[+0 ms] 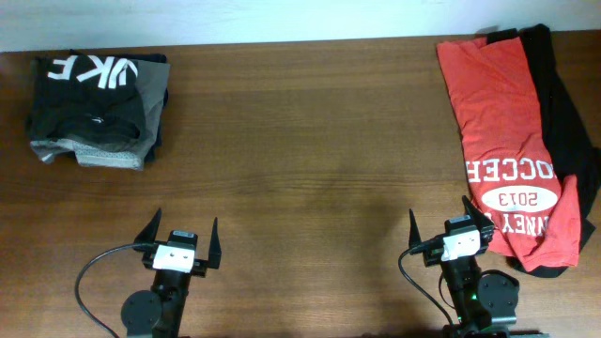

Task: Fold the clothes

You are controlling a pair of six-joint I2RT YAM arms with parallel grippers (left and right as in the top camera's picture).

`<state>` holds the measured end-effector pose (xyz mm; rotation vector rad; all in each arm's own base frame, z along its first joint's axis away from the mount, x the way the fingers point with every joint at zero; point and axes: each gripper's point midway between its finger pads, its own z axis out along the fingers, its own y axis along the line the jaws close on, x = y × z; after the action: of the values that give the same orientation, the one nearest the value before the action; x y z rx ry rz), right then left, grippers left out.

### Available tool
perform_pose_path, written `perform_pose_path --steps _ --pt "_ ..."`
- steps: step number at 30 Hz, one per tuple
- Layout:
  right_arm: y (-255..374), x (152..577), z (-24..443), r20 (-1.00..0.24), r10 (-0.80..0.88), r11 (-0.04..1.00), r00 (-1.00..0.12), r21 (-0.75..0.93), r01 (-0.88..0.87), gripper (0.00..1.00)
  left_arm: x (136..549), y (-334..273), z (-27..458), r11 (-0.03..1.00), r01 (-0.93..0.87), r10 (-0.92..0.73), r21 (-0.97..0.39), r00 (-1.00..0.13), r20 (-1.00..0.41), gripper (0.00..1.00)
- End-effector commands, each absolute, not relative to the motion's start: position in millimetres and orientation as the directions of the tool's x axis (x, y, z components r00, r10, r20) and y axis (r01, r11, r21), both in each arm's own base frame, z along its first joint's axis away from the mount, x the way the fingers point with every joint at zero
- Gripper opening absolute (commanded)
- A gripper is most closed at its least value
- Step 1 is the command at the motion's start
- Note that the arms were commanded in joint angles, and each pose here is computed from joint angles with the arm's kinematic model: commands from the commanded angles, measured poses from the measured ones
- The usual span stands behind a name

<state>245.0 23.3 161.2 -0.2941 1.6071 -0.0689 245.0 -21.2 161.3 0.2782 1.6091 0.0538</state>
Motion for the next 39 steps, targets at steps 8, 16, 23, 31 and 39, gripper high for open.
perform_pose_path --steps 8,16,23,31,39 --pt "18 245 160 -0.975 -0.217 0.970 -0.036 -0.212 -0.120 0.99 245 -18 160 0.970 0.133 0.212 0.206 -0.035 -0.977 0.99" --pt "19 246 177 -0.976 -0.217 0.970 0.031 -0.219 -0.110 0.99 238 -51 169 0.930 0.307 0.201 0.202 0.038 -0.979 0.99" --pt "27 240 203 -0.972 -0.215 0.963 0.093 -0.227 -0.146 0.99 238 -50 175 0.937 0.305 0.166 0.168 0.033 -0.986 0.99" --pt "27 236 248 -0.972 -0.216 0.963 0.096 -0.228 -0.146 0.99 244 -49 192 0.939 0.309 0.161 0.147 -0.020 -0.987 0.99" --pt "27 257 279 -0.973 -0.214 0.963 -0.088 -0.195 -0.186 0.98 276 -49 225 0.939 0.329 0.157 0.103 -0.141 -0.978 0.99"
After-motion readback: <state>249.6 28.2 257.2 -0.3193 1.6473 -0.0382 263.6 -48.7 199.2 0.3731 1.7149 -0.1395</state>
